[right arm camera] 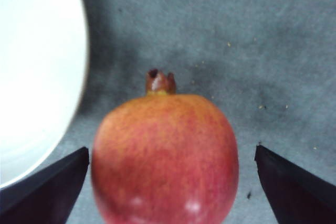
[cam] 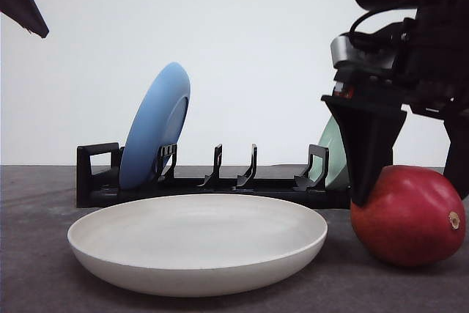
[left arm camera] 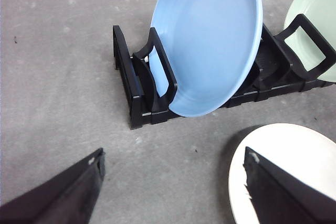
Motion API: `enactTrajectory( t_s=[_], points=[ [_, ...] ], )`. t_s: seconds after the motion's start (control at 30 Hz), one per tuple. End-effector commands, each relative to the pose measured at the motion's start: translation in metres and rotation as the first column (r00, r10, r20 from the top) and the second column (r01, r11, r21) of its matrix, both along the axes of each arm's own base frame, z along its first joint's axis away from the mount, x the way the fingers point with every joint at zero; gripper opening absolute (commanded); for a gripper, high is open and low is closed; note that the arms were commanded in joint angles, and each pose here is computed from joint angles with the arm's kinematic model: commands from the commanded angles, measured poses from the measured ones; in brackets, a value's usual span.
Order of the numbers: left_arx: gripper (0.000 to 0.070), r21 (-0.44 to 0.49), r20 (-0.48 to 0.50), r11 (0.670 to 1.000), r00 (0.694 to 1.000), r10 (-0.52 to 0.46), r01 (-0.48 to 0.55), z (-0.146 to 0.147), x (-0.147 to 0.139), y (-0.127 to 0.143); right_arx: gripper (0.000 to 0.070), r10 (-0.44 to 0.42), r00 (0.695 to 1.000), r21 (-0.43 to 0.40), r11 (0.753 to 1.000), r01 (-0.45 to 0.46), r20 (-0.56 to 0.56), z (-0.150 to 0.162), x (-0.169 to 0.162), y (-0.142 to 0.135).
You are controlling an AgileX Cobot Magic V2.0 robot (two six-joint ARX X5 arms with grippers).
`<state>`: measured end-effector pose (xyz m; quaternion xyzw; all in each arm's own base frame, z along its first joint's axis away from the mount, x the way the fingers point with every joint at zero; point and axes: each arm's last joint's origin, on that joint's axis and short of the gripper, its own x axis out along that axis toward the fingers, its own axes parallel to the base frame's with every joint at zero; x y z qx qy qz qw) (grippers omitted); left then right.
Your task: Place pomegranate in white plate
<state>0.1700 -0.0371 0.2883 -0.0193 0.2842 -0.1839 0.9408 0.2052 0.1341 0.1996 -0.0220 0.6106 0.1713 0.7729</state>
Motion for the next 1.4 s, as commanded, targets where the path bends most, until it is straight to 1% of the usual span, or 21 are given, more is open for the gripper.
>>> enactTrajectory(
  t_s=[0.0, 0.07, 0.2, 0.3, 0.37, 0.47, 0.57, 0.67, 0.73, 0.83, 1.0, 1.1, 1.17, 1.3, 1.37],
  points=[
    [0.0498, -0.006, 0.001, 1.0, 1.0, -0.004, 0.004, 0.001, 0.002, -0.001, 0.0609, 0.007, 1.0, 0.011, 1.0, -0.007, -0.005, 0.001, 0.004, 0.005],
    [0.0498, -0.006, 0.001, 1.0, 1.0, -0.004, 0.004, 0.001, 0.002, -0.001, 0.0584, 0.013, 1.0, 0.02, 1.0, -0.012, -0.022, -0.001, 0.004, 0.006],
    [0.0498, -0.006, 0.001, 1.0, 1.0, -0.004, 0.004, 0.001, 0.002, -0.001, 0.0481, 0.015, 0.999, 0.026, 1.0, -0.014, -0.03, -0.002, 0.004, 0.006],
    [0.0498, -0.006, 0.001, 1.0, 1.0, -0.004, 0.004, 0.001, 0.002, -0.001, 0.0475, 0.014, 0.999, 0.019, 1.0, -0.014, -0.042, -0.001, 0.003, 0.005],
    [0.0498, -0.006, 0.001, 1.0, 1.0, -0.004, 0.004, 0.001, 0.002, -0.001, 0.0475, 0.029, 0.998, 0.002, 1.0, -0.029, -0.057, 0.003, 0.003, 0.004],
    [0.0498, -0.006, 0.001, 1.0, 1.0, -0.004, 0.004, 0.001, 0.002, -0.001, 0.0475, 0.074, 0.995, -0.017, 0.997, -0.075, -0.063, 0.016, 0.004, 0.005],
    [0.0498, -0.006, 0.001, 1.0, 1.0, -0.003, 0.003, 0.001, 0.002, -0.001, 0.0475, 0.136, 0.99, -0.007, 0.991, -0.136, -0.023, 0.03, 0.006, 0.012],
    [0.0498, -0.006, 0.001, 1.0, 1.0, -0.003, 0.003, 0.001, 0.002, -0.001, 0.0475, 0.194, 0.98, 0.016, 0.981, -0.195, 0.033, 0.04, 0.007, 0.023],
    [0.0498, -0.006, 0.0, 1.0, 1.0, -0.003, 0.003, 0.001, 0.002, -0.001, 0.0475, 0.225, 0.972, 0.048, 0.972, -0.228, 0.071, 0.044, 0.006, 0.032],
    [0.0498, -0.006, 0.0, 1.0, 1.0, -0.003, 0.003, 0.001, 0.002, -0.001, 0.0475, 0.265, 0.956, 0.112, 0.954, -0.28, 0.126, 0.047, 0.004, 0.044],
    [0.0498, -0.006, 0.001, 1.0, 1.0, -0.003, 0.003, 0.001, 0.002, -0.001, 0.0475, 0.321, 0.915, 0.162, 0.917, -0.365, 0.244, 0.051, 0.001, 0.068],
    [0.0498, -0.006, 0.0, 1.0, 1.0, -0.003, 0.003, 0.001, 0.002, -0.001, 0.0475, 0.351, 0.886, 0.179, 0.892, -0.414, 0.304, 0.05, 0.0, 0.082],
    [0.0498, -0.006, 0.0, 1.0, 1.0, -0.003, 0.003, 0.001, 0.002, -0.001, 0.0475, 0.364, 0.872, 0.184, 0.881, -0.437, 0.328, 0.048, -0.001, 0.09],
    [0.0498, -0.006, -0.001, 1.0, 1.0, -0.003, 0.003, 0.0, 0.002, -0.001, 0.0475, 0.384, 0.858, 0.178, 0.87, -0.46, 0.341, 0.038, 0.001, 0.103],
    [0.0498, -0.006, -0.001, 1.0, 1.0, -0.003, 0.003, 0.0, 0.002, -0.001, 0.0475, 0.394, 0.859, 0.172, 0.869, -0.464, 0.327, 0.029, 0.002, 0.108]
  ],
)
